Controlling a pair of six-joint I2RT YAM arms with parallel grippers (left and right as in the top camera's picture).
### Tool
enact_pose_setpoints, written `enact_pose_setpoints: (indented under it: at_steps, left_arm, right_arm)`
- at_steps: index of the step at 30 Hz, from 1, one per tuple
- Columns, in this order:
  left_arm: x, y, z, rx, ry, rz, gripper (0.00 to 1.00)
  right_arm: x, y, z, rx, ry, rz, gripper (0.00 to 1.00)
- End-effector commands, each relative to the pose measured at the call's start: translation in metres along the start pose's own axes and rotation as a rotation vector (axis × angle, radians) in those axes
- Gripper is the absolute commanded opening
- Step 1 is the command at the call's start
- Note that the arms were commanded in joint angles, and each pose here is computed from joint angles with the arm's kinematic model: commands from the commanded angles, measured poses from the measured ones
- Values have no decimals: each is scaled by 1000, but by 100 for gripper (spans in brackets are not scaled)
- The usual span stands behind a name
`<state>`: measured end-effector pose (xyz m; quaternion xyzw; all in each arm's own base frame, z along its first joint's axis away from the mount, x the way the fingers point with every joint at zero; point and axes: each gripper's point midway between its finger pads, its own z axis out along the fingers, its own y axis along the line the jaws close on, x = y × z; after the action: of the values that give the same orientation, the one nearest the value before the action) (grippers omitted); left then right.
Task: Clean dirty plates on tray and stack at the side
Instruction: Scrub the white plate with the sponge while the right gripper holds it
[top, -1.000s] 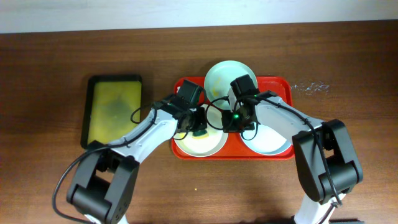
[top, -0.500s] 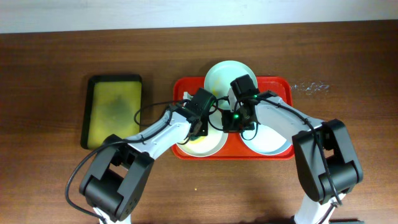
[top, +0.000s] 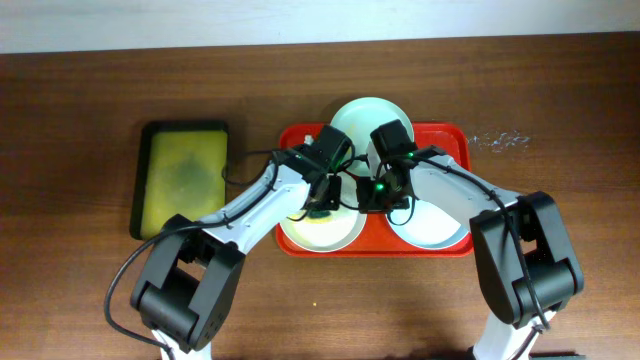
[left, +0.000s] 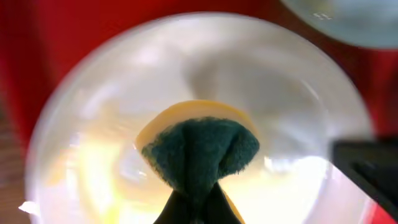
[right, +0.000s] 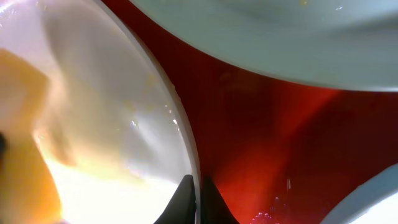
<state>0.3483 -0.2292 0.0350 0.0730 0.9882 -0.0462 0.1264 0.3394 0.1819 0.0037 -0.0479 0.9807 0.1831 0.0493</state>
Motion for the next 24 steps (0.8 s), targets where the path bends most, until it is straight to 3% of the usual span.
enact_pose_setpoints:
  at_steps: [1,4,15,19,24]
  left_arm:
    - [-3,-7,-2,161,62,-46,0]
    - [-7,1,-4,261,100,-85,0]
    - [28,-8,23,198,196,-20,0]
    - [24,-35,14,363,192,47,0]
    - [11,-50,2,444,147,132,0]
  right_arm:
    - [10,-6,14,22,44,0,4]
    - [10,-6,14,21,41,-1,4]
    - [9,-6,14,20,39,-2,4]
    - [9,-6,14,20,38,-2,4]
    - [9,-6,14,20,38,-2,4]
